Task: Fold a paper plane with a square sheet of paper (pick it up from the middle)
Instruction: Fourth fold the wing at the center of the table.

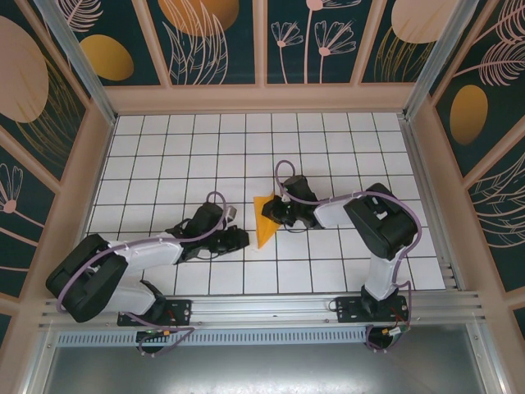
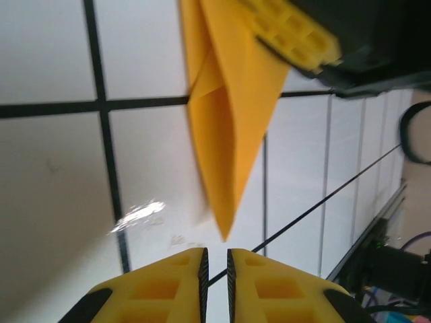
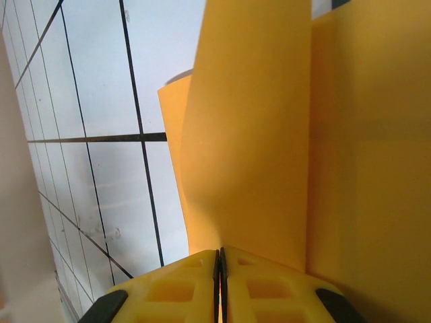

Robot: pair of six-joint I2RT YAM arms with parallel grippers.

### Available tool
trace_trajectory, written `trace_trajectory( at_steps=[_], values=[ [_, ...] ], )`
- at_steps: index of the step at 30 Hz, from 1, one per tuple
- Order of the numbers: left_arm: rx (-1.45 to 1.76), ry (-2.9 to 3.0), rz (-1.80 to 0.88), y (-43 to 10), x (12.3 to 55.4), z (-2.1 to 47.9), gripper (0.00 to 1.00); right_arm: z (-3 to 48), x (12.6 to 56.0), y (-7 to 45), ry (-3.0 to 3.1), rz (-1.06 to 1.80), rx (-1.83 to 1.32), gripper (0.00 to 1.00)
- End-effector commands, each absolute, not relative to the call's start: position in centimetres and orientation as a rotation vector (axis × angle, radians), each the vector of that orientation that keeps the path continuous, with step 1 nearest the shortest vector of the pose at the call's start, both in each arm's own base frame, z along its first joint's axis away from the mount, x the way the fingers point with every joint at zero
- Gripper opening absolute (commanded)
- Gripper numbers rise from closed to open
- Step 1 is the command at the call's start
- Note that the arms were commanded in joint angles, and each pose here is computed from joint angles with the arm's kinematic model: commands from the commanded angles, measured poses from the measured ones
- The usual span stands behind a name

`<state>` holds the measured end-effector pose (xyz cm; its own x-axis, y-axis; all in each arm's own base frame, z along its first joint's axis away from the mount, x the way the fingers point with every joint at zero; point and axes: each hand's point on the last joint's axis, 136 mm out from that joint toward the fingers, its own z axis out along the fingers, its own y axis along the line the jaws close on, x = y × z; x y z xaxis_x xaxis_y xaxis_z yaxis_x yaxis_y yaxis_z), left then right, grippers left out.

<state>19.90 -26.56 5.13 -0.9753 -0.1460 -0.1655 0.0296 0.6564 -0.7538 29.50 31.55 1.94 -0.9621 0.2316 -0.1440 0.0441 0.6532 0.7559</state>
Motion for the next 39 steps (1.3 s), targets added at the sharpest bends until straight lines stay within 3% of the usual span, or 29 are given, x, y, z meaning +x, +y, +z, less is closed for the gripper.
trace_trajectory(
  at_steps=[1,6,12,24,39],
  values=[
    [-0.127,2.497,-1.352,-28.8,22.5,8.9,0.20,-2.4,26.5,29.3,2.802,1.030,0.337,0.13],
    [-0.086,2.426,-1.472,-31.6,24.5,10.6,0.19,-2.4,26.4,29.3,2.804,1.025,0.334,0.14],
    [-0.158,2.507,-1.478,-31.8,24.2,7.3,0.16,-2.7,26.3,29.2,2.813,1.014,0.331,0.14],
    [-0.153,2.578,-1.478,-31.8,23.3,4.5,0.21,-2.9,26.1,29.1,2.824,1.003,0.319,0.14],
    [-0.124,2.853,-1.360,-29.5,17.8,-0.9,0.19,-3.3,26.0,28.9,2.840,0.978,0.320,0.14]
  ],
)
